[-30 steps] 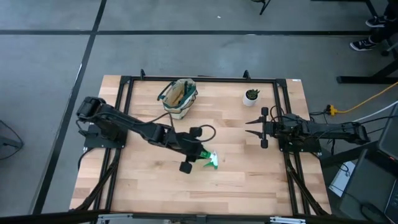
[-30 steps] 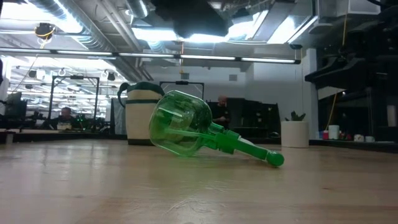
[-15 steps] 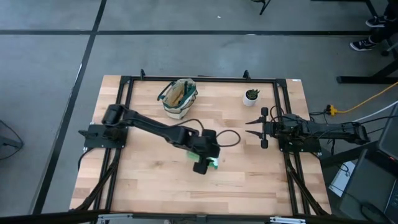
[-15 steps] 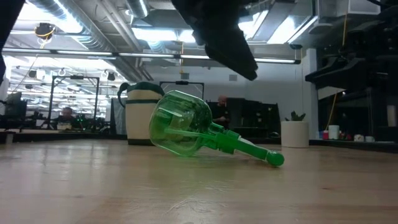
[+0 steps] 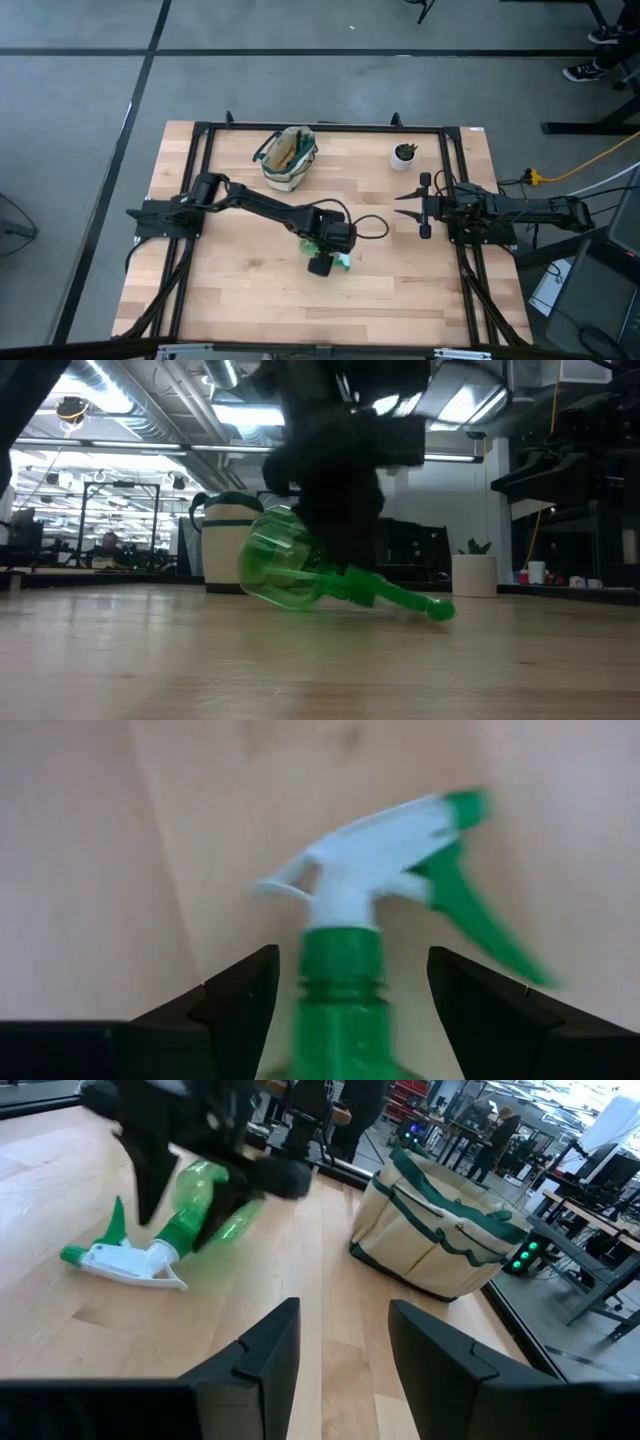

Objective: Pick & Place Garden tools in Gardening bag
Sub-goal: Put the spray bottle into the gardening bag

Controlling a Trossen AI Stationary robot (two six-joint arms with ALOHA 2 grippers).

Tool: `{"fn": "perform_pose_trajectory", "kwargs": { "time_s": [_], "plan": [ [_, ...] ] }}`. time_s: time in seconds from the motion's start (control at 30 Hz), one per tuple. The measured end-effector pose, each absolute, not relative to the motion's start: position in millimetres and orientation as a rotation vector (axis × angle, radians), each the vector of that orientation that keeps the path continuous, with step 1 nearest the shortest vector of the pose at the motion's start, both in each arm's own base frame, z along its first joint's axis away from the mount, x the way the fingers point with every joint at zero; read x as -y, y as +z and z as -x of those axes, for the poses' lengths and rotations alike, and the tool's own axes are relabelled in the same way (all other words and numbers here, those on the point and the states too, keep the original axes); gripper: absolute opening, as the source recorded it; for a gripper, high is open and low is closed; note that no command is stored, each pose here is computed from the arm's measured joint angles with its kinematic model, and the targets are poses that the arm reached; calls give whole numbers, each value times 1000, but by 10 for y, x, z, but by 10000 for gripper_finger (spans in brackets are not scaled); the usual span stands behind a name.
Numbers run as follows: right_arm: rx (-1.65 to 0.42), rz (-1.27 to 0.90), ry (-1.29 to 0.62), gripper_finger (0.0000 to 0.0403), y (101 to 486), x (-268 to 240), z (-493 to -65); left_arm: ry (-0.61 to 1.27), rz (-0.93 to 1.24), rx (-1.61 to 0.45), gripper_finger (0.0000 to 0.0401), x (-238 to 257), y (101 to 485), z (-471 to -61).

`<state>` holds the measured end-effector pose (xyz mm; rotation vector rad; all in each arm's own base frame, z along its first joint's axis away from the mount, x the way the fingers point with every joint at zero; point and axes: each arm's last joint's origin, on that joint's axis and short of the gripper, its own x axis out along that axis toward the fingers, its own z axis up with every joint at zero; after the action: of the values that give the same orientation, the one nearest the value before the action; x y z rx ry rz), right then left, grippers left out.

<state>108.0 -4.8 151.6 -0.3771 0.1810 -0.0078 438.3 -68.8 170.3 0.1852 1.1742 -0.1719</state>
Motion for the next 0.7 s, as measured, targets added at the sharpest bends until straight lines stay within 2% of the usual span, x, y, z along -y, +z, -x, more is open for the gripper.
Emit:
{"fn": "perform_pose_trajectory", "kwargs": {
  "time_s": [0.27,0.53,0.7],
  "plan": [
    [-181,377,-8,158,1516,48,-1080,-138,-179,-1313,227,522,1495,-4343],
    [-182,377,-8,158,1516,48,-1080,-140,-180,-1325,120,445,1474,-4348],
    [-182,378,-9,158,1516,48,-1080,-176,-233,-1317,119,441,1477,-4353]
  ]
}}
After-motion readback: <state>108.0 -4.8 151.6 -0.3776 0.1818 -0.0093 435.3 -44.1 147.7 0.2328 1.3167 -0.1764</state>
